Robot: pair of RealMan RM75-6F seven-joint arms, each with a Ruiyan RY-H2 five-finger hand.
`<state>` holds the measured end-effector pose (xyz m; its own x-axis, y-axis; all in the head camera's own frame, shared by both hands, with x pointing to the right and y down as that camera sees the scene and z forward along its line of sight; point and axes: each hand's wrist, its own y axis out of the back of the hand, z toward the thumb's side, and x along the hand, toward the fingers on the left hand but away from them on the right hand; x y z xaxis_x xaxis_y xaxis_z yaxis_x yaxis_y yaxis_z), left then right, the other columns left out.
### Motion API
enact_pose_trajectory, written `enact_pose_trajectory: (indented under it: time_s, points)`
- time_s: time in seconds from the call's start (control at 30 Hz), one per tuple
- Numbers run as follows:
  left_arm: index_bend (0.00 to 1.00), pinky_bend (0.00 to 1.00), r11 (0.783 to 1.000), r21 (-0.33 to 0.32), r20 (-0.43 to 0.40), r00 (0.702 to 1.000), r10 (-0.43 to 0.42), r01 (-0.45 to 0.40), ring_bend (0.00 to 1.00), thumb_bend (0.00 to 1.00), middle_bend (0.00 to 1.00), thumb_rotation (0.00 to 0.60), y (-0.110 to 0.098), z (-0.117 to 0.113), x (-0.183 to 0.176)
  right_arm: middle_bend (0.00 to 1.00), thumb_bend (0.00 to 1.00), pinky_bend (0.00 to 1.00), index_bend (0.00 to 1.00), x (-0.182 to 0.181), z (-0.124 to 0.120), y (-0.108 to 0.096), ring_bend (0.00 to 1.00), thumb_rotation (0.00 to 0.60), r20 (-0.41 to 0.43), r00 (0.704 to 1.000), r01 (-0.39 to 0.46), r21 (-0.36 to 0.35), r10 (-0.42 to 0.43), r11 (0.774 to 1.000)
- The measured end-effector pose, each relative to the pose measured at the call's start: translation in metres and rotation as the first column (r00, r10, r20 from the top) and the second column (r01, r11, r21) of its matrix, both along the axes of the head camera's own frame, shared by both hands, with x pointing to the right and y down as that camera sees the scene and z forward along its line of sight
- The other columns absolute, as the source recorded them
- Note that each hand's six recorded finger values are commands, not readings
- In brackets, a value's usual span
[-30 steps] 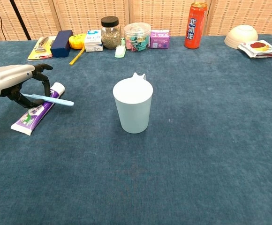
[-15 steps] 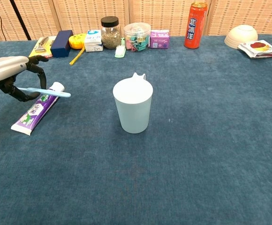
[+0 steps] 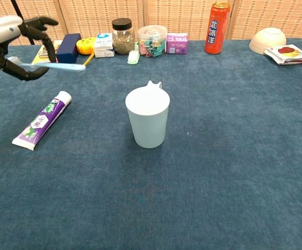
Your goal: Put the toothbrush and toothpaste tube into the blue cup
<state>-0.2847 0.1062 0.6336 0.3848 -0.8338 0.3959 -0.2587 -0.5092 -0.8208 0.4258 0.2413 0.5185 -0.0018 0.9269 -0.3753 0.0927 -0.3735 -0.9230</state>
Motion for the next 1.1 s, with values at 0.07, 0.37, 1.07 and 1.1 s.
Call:
enact_pose_trajectory:
  time_s: [0.07,0.37,1.07,1.1]
  points:
    - [0.55,0.0,1.0,0.0,-0.041,0.999,0.008,-0.008,0.0,0.45,0.0,0.6,0.002,-0.009,0.008,0.0,0.0,0.0,0.0,0.0,0.0,0.0,0.0,0.6,0.002,1.0,-0.001,0.0,0.001,1.0]
    - [0.56,0.0,0.992,-0.127,-0.386,0.92,-0.063,0.015,0.0,0.45,0.0,0.6,0.012,-0.039,0.038,0.0,0.0,0.0,0.0,0.002,-0.002,0.0,0.0,0.6,0.005,1.0,-0.004,0.002,0.004,1.0]
    - [0.56,0.0,0.892,-0.438,-0.729,0.624,-0.281,-0.11,0.0,0.43,0.0,0.6,0.027,-0.03,0.114,0.0,0.0,0.0,0.0,0.001,0.005,0.0,0.0,0.6,-0.009,1.0,0.0,-0.017,0.0,1.0]
    - [0.56,0.0,0.888,-0.446,-0.731,0.619,-0.287,-0.115,0.0,0.43,0.0,0.6,0.027,-0.029,0.119,0.0,0.0,0.0,0.0,0.001,0.006,-0.001,0.0,0.6,-0.011,1.0,0.0,-0.018,0.0,1.0]
